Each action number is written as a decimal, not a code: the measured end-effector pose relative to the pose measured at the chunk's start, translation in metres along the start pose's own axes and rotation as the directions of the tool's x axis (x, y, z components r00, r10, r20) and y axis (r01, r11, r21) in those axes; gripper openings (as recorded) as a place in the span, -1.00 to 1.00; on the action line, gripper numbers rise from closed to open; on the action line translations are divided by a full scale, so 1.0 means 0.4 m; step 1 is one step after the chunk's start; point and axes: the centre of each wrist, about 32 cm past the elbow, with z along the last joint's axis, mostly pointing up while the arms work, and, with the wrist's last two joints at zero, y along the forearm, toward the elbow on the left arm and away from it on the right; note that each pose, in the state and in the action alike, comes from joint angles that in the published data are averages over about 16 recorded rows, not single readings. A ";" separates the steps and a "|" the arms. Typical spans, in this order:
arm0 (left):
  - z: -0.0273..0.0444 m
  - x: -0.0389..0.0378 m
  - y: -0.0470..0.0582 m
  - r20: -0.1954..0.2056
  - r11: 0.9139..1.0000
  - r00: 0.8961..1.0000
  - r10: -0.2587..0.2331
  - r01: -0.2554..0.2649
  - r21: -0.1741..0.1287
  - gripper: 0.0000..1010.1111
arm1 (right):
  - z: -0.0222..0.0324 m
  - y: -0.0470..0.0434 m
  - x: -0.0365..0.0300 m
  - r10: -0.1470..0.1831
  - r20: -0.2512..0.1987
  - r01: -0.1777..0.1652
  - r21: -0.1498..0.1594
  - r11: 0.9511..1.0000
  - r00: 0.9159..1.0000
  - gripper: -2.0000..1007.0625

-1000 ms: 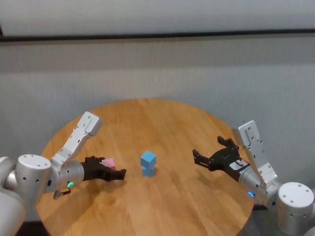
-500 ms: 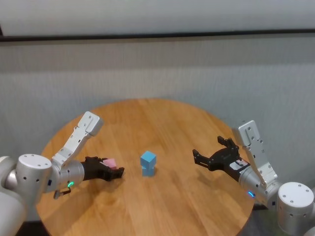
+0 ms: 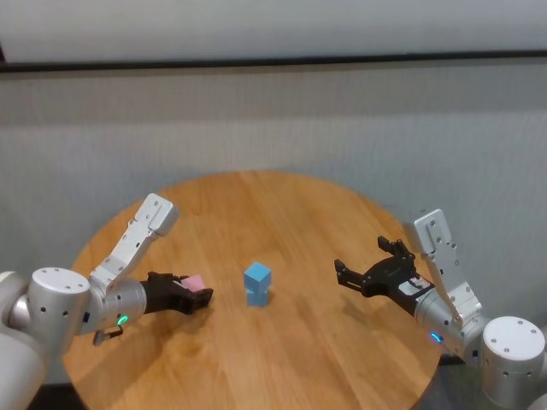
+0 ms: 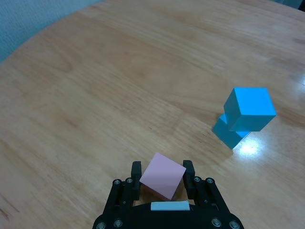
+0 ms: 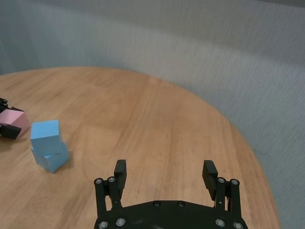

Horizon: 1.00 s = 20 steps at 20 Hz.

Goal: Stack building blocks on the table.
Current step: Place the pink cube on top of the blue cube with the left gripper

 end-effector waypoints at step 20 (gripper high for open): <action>0.106 0.025 0.118 0.057 0.996 0.997 0.050 -0.045 -0.082 0.08 | 0.000 0.000 0.000 0.000 0.000 0.000 0.000 1.000 1.000 0.99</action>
